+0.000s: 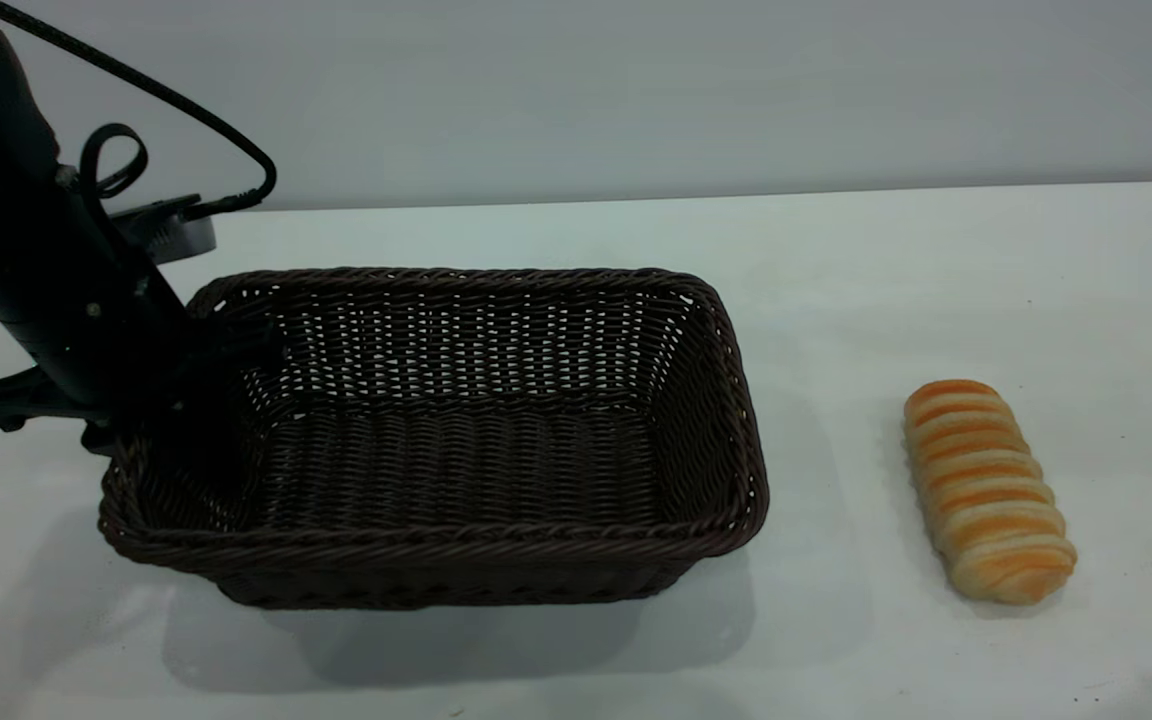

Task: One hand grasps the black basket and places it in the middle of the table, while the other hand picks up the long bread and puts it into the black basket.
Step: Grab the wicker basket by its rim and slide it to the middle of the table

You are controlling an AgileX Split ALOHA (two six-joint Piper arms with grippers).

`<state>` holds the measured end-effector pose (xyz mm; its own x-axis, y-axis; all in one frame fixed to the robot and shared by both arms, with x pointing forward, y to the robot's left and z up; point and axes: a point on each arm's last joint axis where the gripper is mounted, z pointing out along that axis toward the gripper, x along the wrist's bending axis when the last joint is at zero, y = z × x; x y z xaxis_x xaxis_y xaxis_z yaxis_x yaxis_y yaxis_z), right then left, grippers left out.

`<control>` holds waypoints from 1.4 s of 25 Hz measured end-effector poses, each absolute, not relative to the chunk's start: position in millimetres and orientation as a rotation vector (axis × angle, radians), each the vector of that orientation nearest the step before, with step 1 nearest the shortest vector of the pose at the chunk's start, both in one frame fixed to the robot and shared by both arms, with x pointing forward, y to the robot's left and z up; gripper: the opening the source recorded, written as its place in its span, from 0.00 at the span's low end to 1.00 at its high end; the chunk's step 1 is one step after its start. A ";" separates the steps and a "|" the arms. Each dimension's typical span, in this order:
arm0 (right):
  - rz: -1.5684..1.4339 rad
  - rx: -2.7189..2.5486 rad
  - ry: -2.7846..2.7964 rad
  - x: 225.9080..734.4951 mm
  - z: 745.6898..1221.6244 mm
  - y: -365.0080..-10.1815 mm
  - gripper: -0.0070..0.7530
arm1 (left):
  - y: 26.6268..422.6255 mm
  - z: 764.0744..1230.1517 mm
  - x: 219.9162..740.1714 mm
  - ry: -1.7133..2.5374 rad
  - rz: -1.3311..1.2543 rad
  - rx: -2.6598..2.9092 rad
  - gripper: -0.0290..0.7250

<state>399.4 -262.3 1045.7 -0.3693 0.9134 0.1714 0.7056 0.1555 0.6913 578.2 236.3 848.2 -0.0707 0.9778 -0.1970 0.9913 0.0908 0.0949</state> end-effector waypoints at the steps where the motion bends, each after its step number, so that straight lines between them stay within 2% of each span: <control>1: 1.030 1.563 2.149 399.4 1045.7 -262.3 0.67 | 236.3 848.2 578.2 2.152 -0.094 1.987 0.23; 16: 1.029 1.564 2.157 398.9 1045.4 -262.0 0.67 | 235.7 848.1 575.9 2.087 -0.118 2.072 0.24; 18: 1.029 1.565 2.158 398.8 1045.3 -262.0 0.67 | 235.7 848.1 575.5 2.078 -0.121 2.085 0.29; 23: 1.029 1.565 2.158 398.8 1045.3 -262.0 0.67 | 235.9 848.0 574.5 2.066 -0.128 2.108 0.57; 25: 1.029 1.565 2.158 398.8 1045.3 -262.0 0.67 | 235.9 848.0 574.1 2.068 -0.134 2.110 0.65; 29: 1.029 1.565 2.158 398.8 1045.3 -262.0 0.67 | 235.4 854.7 573.0 2.064 -0.143 2.110 0.68; 35: 1.029 1.565 2.158 398.8 1045.3 -262.0 0.67 | 236.0 896.7 571.4 1.982 -0.064 2.111 0.69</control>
